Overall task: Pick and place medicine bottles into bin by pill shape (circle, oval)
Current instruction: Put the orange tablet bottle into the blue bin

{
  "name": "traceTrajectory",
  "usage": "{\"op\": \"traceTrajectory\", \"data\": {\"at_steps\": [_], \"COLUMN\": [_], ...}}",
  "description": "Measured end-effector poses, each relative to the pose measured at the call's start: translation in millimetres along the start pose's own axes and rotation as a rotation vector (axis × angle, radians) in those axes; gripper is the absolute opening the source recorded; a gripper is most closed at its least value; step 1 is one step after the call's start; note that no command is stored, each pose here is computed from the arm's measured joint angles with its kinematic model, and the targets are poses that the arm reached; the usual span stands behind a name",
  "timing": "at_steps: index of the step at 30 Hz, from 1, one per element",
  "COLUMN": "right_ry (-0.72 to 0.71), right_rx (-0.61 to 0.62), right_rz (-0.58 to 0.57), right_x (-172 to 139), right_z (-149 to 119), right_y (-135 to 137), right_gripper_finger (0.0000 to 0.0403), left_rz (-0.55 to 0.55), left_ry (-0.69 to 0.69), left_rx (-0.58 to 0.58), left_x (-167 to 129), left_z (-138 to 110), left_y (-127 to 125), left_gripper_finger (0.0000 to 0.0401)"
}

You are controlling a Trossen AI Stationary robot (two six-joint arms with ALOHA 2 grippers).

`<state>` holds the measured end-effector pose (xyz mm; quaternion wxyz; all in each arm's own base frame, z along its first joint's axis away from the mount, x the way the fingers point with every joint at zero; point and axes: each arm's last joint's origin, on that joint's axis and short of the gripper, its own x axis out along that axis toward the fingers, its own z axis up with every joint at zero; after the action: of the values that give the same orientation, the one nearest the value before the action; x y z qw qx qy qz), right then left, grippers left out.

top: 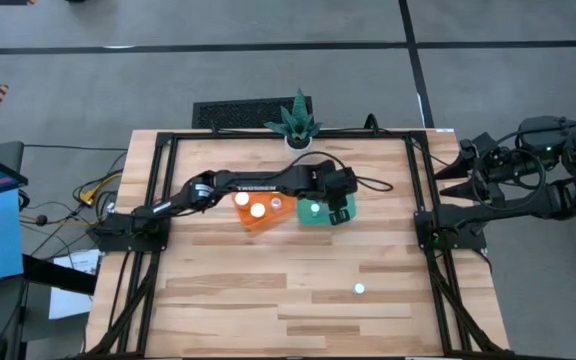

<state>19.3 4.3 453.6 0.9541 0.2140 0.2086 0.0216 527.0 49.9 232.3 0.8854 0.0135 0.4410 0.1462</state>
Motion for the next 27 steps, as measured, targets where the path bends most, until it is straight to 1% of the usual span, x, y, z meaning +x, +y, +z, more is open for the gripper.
{"op": "traceTrajectory", "data": {"at_steps": [2,4,6,8,10,12,16,19,27], "right_ry": [-0.001,-0.001,-0.001,-0.001,-0.001,0.000,0.000,-0.001,0.000], "right_rx": [0.000,0.001,0.006,0.008,0.008,0.008,0.008,0.008,0.007], "right_rz": [0.000,-0.002,-0.002,-0.002,-0.003,-0.003,-0.003,-0.002,-0.002], "right_x": [0,0,0,0,0,0,0,0,0], "right_z": [0,0,0,0,0,0,0,0,0], "right_y": [0,0,0,0,0,0,0,0,0], "right_gripper_finger": [0.0243,0.0243,0.0243,0.0243,0.0243,0.0243,0.0243,0.0243,0.0243], "left_rz": [-0.007,-0.015,-0.021,-0.015,0.010,0.023,0.021,0.028,0.024], "left_ry": [-0.015,0.031,0.041,0.063,0.030,0.049,0.025,0.052,0.051], "left_rx": [-0.007,-0.005,-0.011,-0.012,-0.018,-0.013,0.001,0.000,0.014], "left_x": [13,24,33,35,39,41,45,47,49], "left_z": [-2,-9,-13,-16,-15,-17,-17,-20,-20], "left_y": [-1,-2,-4,-5,-5,-5,-3,1,10], "left_gripper_finger": [0.0114,0.0114,0.0114,0.0114,0.0114,0.0114,0.0114,0.0114,0.0114]}}
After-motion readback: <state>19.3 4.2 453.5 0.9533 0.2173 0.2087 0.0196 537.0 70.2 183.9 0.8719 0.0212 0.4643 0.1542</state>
